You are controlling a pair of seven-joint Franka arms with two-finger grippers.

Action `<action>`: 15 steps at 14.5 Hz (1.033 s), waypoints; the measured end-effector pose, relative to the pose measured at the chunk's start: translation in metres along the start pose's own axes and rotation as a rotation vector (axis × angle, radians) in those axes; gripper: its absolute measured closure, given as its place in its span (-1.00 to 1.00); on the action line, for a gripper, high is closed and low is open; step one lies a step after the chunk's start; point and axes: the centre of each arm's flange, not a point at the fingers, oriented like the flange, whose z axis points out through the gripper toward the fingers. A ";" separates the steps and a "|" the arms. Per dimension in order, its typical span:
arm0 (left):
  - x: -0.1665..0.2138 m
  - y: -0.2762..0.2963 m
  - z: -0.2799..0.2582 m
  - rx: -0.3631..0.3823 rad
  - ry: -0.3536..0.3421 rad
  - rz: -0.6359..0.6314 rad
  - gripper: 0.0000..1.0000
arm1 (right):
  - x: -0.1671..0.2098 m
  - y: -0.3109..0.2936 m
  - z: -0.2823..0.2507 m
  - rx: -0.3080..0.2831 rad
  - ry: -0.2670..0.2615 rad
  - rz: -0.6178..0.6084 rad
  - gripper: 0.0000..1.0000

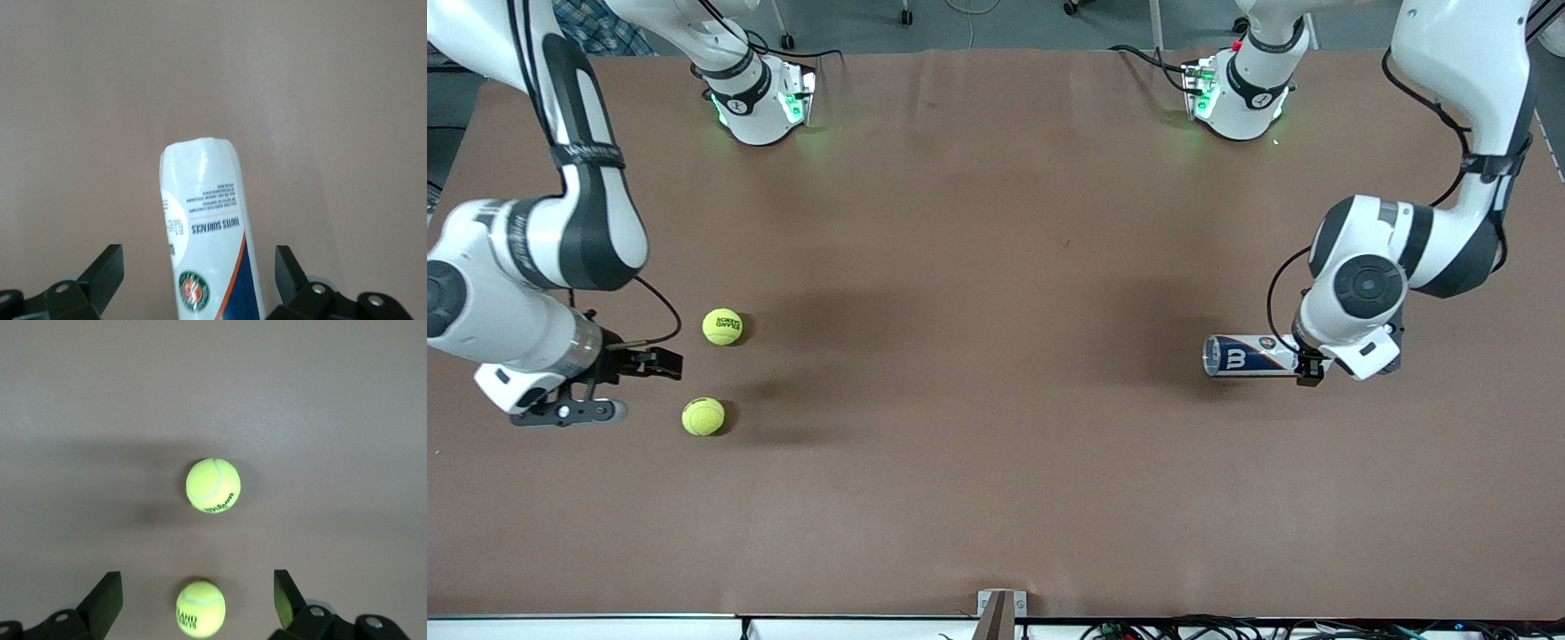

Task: Insert tennis ball vertically with right arm
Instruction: 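Grasp a tennis ball with the right gripper while the left gripper grasps the can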

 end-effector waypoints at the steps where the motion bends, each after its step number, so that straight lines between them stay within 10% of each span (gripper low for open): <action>1: -0.007 0.001 0.010 0.002 0.020 -0.015 -1.00 | 0.000 0.000 0.017 -0.002 -0.004 0.001 -1.00; 13: -0.052 0.007 0.083 -0.006 0.085 -0.003 -0.99 | 0.031 0.005 0.093 -0.020 0.031 0.004 -1.00; 15: -0.052 0.008 0.082 -0.008 0.085 -0.003 -0.62 | 0.032 0.009 0.106 -0.021 0.015 0.008 -1.00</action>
